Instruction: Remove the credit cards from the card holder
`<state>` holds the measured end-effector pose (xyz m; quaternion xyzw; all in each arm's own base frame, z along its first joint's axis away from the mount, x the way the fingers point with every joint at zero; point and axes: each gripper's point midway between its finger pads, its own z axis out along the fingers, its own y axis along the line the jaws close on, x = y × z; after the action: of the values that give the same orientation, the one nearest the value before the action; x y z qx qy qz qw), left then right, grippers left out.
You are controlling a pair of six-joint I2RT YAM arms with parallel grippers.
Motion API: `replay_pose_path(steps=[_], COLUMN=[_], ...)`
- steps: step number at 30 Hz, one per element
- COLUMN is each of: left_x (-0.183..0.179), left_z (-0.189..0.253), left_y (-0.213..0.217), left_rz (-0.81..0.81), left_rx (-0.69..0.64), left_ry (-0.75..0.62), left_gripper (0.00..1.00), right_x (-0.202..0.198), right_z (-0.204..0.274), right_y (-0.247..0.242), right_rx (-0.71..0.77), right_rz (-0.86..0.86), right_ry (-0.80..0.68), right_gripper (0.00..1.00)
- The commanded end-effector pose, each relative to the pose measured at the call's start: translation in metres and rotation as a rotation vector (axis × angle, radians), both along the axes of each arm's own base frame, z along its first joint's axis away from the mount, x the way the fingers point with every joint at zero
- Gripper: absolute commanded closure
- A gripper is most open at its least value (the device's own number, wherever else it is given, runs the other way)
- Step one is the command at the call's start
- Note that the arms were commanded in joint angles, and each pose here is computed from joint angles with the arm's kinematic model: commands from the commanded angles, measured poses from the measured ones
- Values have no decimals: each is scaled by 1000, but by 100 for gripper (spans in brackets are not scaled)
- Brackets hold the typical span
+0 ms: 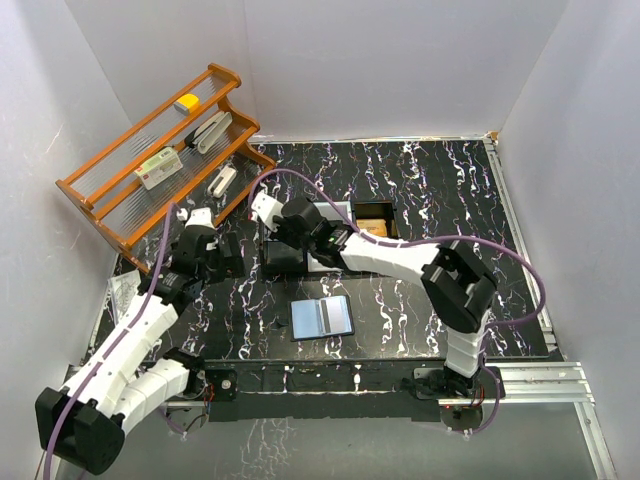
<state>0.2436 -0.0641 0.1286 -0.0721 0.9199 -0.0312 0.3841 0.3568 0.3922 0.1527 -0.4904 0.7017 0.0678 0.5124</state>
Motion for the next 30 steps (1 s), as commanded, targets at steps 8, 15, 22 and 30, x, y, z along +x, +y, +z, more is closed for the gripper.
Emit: replay_pose_path(steps=[8, 15, 22, 30], left_x=[-3, -4, -6, -7], left_z=[36, 38, 46, 48], left_y=[3, 5, 12, 15], left_rz=[-25, -18, 14, 28], left_rx=[-36, -25, -25, -21], left_ry=[-160, -157, -202, -209], left_gripper=[1, 1, 1, 1], right_x=[42, 60, 73, 73], right_z=[-1, -20, -39, -50], right_y=[15, 17, 23, 25], right_rx=[-158, -288, -352, -346], right_rz=[2, 21, 16, 9], right_ry=[-176, -263, -289, -261], right_gripper=[100, 100, 100, 98])
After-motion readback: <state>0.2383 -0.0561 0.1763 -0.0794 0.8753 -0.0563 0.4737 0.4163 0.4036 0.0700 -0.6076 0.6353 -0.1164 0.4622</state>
